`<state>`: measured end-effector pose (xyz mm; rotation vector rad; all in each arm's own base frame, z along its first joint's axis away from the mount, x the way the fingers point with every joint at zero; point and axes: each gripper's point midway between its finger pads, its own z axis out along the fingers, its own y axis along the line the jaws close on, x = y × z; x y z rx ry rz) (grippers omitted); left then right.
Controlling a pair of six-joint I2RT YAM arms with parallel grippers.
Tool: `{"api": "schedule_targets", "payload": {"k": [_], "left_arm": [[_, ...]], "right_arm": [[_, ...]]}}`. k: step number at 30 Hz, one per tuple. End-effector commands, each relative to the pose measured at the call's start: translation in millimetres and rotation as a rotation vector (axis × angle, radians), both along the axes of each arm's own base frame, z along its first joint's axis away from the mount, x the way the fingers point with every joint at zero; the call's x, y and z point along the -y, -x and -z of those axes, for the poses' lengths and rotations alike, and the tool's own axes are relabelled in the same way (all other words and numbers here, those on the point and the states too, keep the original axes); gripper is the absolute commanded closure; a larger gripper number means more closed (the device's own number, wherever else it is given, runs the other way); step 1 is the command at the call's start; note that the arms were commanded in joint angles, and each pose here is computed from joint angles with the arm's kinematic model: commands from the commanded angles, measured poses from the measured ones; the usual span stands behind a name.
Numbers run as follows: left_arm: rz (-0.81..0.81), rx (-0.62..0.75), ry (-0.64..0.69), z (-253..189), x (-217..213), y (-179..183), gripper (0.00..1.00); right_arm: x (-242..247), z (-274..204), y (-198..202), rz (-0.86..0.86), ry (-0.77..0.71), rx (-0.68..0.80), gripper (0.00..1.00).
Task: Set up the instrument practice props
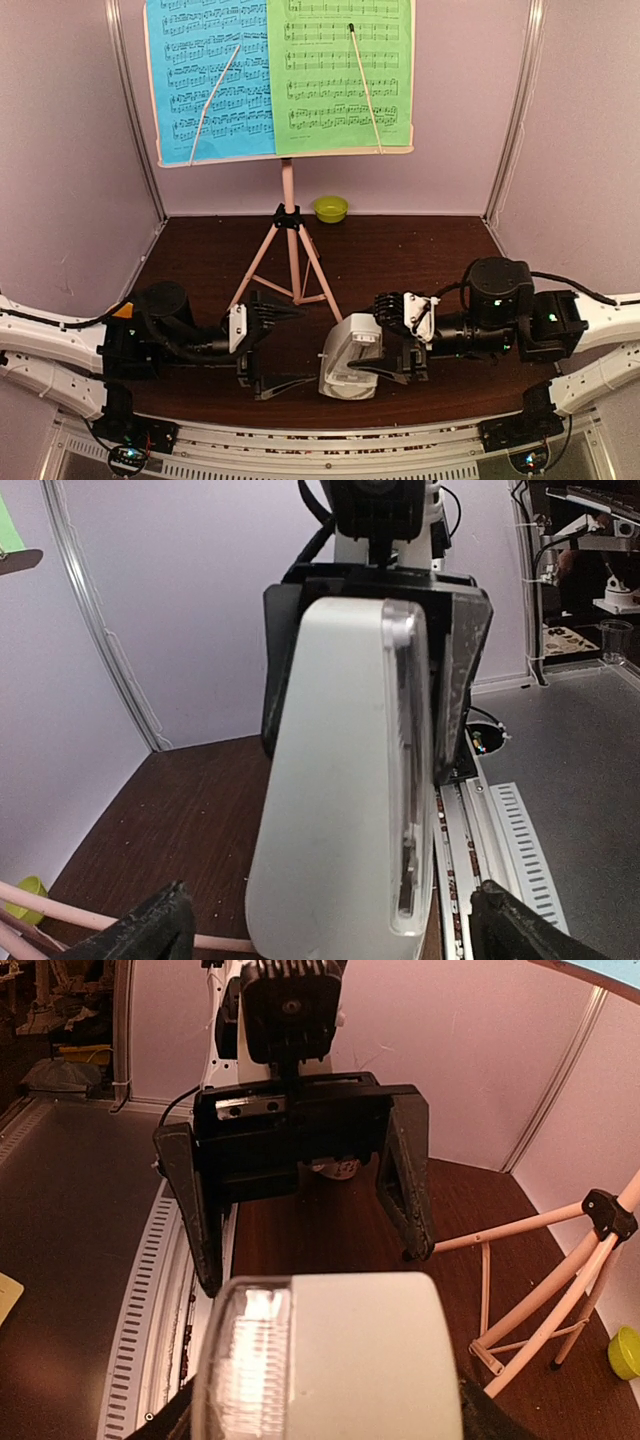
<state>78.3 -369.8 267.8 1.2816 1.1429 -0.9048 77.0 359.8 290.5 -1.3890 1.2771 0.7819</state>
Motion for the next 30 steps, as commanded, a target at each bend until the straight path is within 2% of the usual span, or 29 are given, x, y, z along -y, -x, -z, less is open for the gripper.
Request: {"api": "schedule_targets", "payload": {"k": [1,8,18,25,30], "left_arm": [[0.083,-0.001,0.022,-16.6,12.0,10.7,0.02],[0.137,-0.011,0.007,-9.1,25.1,16.6,0.02],[0.049,-0.044,0.018,-8.4,22.2,2.1,0.02],[0.115,-0.031,-0.018,-4.1,29.4,11.4,0.03],[0.136,-0.030,-0.028,-4.9,29.8,14.8,0.08]], "right_arm": [[-15.0,-74.1,-4.9,0.018,-0.218,0.046,0.92],[-30.4,-80.4,-9.6,0.023,-0.226,0.050,0.92],[-39.6,-81.5,7.8,-0.083,-0.244,0.036,0.93],[-49.6,-84.3,21.9,-0.174,-0.249,0.016,0.93],[-52.3,-88.0,19.0,-0.159,-0.254,0.018,0.92]]}}
